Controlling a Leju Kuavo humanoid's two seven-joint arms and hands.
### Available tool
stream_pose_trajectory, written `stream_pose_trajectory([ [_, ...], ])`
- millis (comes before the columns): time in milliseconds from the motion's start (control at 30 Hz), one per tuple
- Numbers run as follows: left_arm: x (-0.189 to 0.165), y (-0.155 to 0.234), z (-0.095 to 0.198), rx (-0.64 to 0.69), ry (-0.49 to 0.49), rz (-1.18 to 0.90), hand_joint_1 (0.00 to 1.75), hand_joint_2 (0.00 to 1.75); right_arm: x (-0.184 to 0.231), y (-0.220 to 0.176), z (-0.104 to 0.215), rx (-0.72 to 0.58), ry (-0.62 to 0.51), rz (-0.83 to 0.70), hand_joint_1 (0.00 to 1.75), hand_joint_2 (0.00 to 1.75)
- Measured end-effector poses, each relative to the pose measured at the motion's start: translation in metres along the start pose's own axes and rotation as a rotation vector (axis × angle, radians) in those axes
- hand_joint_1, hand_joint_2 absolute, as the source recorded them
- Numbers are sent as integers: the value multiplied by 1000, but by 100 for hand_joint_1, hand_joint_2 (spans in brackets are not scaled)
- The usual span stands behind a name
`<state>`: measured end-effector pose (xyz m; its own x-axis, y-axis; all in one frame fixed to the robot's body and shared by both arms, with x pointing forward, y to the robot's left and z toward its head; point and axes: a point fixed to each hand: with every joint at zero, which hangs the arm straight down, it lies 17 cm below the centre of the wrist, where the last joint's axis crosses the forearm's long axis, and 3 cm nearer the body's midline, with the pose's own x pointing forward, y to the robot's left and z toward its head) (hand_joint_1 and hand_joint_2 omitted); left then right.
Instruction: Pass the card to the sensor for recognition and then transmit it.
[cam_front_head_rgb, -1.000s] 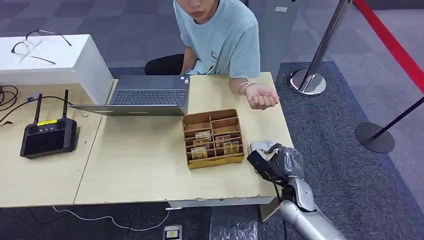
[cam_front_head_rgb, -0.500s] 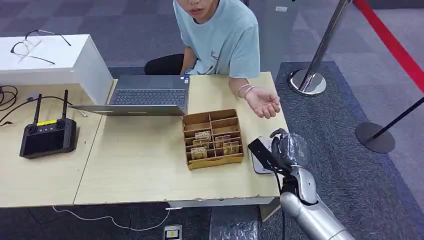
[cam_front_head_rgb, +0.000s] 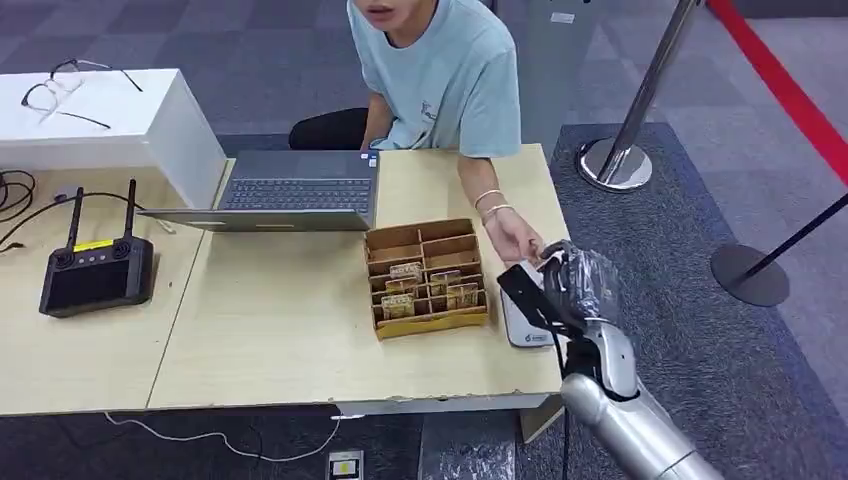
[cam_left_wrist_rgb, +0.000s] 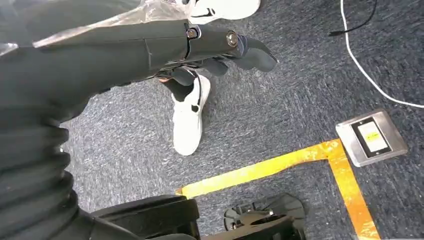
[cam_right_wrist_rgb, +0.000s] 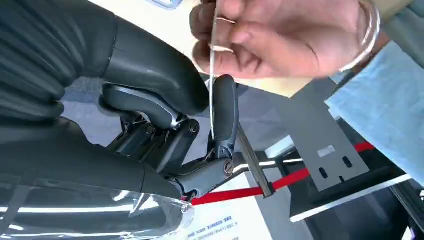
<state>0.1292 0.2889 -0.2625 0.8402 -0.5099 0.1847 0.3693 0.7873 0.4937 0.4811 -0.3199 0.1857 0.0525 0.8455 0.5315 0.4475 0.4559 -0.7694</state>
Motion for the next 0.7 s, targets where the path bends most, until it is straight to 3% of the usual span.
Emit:
stream_pose_trajectory([
  [500, 5, -4, 2, -6, -20, -2, 0, 175, 33, -39, -35, -80, -69, 9, 175, 175],
  [533, 6, -4, 2, -6, -20, -2, 0, 175, 37, -41, -36, -85, -77, 9, 166, 175],
  [567, 6, -5, 2, -6, -22, -2, 0, 175, 40, -43, -37, -90, -86, 12, 141, 175],
  [600, 6, -5, 2, -6, -23, -1, 0, 175, 43, -43, -38, -91, -93, 13, 141, 175],
  [633, 6, -5, 2, -7, -23, -1, 0, 175, 46, -44, -39, -92, -101, 15, 61, 175],
  [667, 6, -5, 2, -7, -23, -2, 0, 175, 49, -45, -39, -94, -109, 17, 26, 175],
  [700, 6, -5, 2, -7, -23, -2, 0, 175, 52, -46, -39, -94, -115, 18, 21, 175],
])
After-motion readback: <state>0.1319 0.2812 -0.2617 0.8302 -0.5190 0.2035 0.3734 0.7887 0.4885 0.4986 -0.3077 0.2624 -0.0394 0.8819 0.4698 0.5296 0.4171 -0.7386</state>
